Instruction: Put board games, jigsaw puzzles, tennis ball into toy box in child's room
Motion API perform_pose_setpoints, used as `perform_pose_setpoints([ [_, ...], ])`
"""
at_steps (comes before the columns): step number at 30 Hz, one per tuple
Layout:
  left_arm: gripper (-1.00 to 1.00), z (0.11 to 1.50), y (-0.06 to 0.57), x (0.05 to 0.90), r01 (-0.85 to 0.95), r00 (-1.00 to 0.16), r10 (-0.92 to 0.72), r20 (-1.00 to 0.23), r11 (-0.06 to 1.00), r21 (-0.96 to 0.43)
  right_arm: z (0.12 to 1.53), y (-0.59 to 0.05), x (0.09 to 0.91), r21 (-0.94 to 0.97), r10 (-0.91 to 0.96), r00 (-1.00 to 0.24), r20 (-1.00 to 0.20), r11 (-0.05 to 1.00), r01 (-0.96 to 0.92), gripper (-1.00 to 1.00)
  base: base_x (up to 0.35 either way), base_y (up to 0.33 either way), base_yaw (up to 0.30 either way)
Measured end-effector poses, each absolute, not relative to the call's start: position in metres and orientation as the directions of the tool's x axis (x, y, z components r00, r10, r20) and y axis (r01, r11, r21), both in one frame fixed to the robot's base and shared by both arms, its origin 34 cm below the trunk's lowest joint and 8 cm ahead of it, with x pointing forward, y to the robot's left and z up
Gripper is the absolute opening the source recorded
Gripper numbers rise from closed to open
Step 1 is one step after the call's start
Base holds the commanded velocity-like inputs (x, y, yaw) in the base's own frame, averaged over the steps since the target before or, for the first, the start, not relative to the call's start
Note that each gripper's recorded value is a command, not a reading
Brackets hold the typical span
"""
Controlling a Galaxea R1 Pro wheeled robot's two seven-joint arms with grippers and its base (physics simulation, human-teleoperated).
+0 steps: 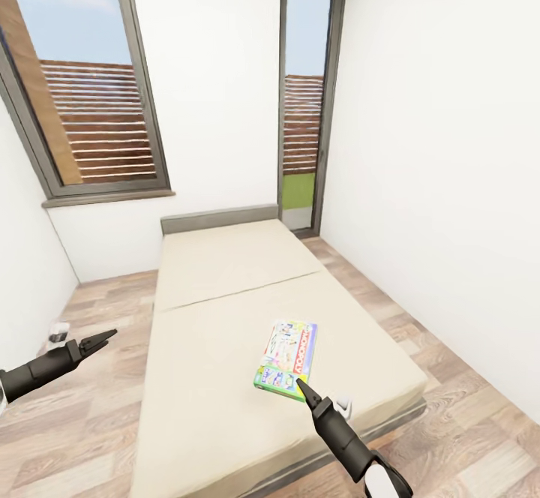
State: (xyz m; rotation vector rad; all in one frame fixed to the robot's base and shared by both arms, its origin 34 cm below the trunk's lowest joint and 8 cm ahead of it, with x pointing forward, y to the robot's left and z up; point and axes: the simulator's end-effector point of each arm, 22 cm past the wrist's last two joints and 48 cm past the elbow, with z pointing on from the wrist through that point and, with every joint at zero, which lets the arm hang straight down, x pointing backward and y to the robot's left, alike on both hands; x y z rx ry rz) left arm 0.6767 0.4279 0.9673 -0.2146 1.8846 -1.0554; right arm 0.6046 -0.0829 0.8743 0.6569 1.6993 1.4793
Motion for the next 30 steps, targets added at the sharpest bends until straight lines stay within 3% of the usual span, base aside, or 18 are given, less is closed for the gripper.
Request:
perform_pose_setpoints([
  [13, 1.00, 0.990, 0.427, 0.673, 0.279, -0.540, -0.532, -0.652, 0.618, -0.735, 0.897, -0.084, 0.603, 0.974, 0.795, -0.562, -0.228, 0.193, -0.121, -1.00, 0.000, 0.000, -0.201],
  [30, 1.00, 1.008, 0.427, 0.669, 0.277, -0.542, -0.530, -0.652, 0.621, -0.734, 0.915, -0.088, 0.599, 0.973, 0.796, -0.559, -0.232, 0.197, -0.122, -1.00, 0.000, 0.000, -0.012],
])
